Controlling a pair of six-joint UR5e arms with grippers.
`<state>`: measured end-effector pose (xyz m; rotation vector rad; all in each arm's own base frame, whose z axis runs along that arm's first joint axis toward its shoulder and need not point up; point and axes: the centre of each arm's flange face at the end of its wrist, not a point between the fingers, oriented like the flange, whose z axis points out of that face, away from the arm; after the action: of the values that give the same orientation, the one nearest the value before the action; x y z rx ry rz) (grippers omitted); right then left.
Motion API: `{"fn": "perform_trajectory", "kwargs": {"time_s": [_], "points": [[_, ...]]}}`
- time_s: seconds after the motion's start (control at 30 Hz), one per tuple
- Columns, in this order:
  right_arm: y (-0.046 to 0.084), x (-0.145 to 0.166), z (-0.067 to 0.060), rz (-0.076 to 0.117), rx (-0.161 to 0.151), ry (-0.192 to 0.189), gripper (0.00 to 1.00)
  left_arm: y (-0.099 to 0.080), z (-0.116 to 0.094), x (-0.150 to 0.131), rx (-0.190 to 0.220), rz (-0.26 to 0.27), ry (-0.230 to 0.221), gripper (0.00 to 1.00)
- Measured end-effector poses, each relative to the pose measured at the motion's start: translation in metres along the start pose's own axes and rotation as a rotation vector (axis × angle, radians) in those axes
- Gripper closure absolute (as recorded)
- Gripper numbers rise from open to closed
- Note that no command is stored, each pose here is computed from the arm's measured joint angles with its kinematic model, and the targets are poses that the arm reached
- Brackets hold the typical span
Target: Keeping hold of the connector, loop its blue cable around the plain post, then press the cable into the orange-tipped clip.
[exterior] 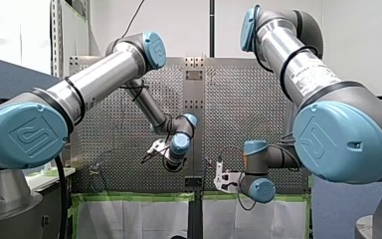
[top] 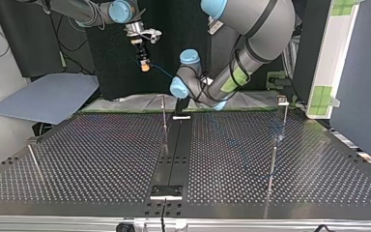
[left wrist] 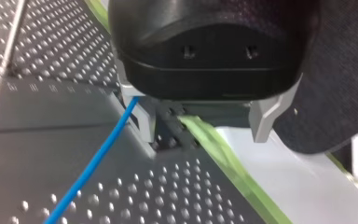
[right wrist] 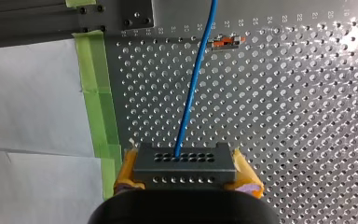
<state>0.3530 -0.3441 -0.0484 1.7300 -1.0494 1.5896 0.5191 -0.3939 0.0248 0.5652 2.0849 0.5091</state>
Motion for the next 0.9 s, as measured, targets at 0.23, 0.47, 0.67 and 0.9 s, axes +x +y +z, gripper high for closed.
{"fn": "perform_trajectory", "kwargs": {"time_s": [0.23, 0.47, 0.67, 0.9], "points": [[0.003, 0.000, 0.000, -0.012, -0.007, -0.006, 1.00, -0.013, -0.004, -0.003, 0.073, -0.067, -0.028, 0.00], [0.005, 0.000, 0.001, -0.024, -0.010, -0.007, 1.00, -0.024, -0.007, -0.003, 0.148, -0.133, -0.042, 0.00], [0.005, 0.000, 0.000, -0.024, -0.011, -0.008, 1.00, -0.044, -0.005, 0.022, 0.213, -0.140, 0.001, 0.00], [0.005, 0.000, 0.001, -0.025, -0.011, -0.008, 1.00, -0.063, -0.005, 0.039, 0.285, -0.200, -0.015, 0.00]]}}
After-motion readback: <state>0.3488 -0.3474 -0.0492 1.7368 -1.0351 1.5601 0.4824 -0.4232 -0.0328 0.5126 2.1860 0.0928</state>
